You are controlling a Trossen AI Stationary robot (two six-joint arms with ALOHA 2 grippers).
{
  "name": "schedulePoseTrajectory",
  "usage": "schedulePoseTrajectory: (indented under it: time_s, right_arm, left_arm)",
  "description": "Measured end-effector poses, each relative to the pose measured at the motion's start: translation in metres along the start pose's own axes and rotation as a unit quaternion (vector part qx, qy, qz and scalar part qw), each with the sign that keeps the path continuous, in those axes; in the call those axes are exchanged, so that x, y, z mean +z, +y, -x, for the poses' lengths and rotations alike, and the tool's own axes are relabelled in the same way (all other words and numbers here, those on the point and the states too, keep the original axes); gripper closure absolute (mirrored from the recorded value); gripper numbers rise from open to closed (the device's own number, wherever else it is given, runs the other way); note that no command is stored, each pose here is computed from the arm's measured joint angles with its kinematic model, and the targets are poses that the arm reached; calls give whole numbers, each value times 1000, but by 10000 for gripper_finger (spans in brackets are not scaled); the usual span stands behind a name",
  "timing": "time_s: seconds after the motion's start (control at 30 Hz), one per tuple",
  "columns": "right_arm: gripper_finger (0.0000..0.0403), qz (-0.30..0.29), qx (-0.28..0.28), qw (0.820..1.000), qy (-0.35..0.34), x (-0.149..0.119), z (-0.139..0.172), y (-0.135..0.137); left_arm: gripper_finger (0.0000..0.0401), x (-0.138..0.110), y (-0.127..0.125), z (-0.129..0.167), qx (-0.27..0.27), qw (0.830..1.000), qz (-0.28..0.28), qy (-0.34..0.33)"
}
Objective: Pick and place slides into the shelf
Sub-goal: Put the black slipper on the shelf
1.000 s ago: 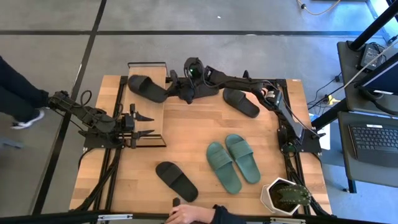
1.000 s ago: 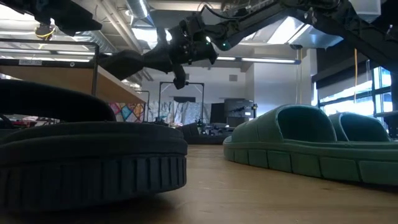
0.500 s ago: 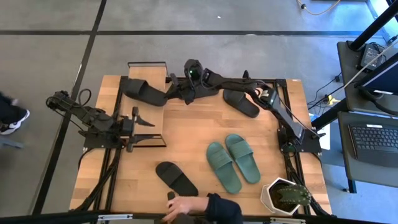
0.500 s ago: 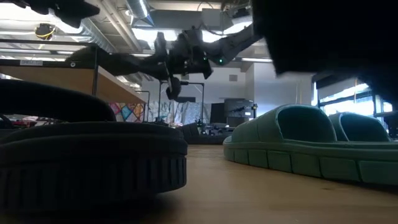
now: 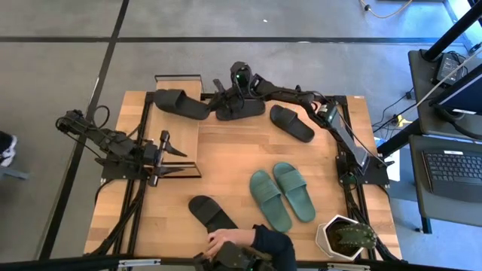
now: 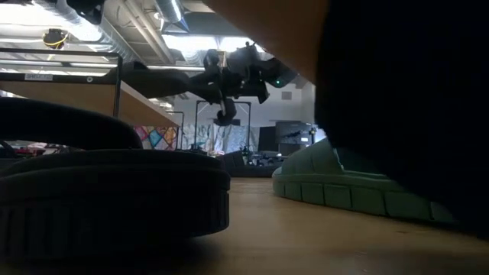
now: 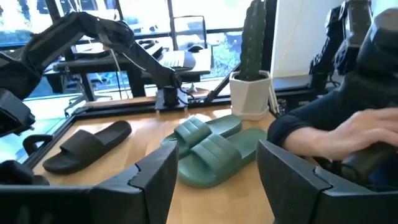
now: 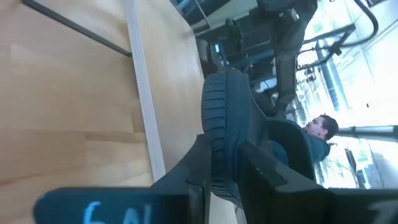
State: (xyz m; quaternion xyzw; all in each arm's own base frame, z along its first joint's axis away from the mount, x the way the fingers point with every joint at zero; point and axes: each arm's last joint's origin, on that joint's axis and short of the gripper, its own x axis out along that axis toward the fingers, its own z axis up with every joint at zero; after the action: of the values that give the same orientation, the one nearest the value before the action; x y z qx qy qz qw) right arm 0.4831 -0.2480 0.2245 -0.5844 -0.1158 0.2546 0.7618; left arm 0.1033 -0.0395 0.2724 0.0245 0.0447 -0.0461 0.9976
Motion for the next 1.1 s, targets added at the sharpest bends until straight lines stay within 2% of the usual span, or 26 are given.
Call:
schedulePoseTrajectory:
  time_s: [0.13,0.37,0.7,0.87,1.1]
  right_arm:
    - [345,1,1,1000,-9,-2,-2,4]
    - [344,-1,0,1000,-4,-15,-7,25]
    - [344,6,-8,1000,-1,-16,-8,24]
    - [344,17,-13,998,51,-18,-9,24]
    - [344,18,-13,998,51,-18,-9,24]
  left_arm:
    - [193,1,-1,0,-17,1000,13,-6]
    - [193,1,-2,0,-35,999,15,-6]
    - [193,1,-2,0,-35,999,16,-6]
    - [193,1,-2,0,-35,999,16,-6]
    - [193,1,-2,0,-35,999,16,-5]
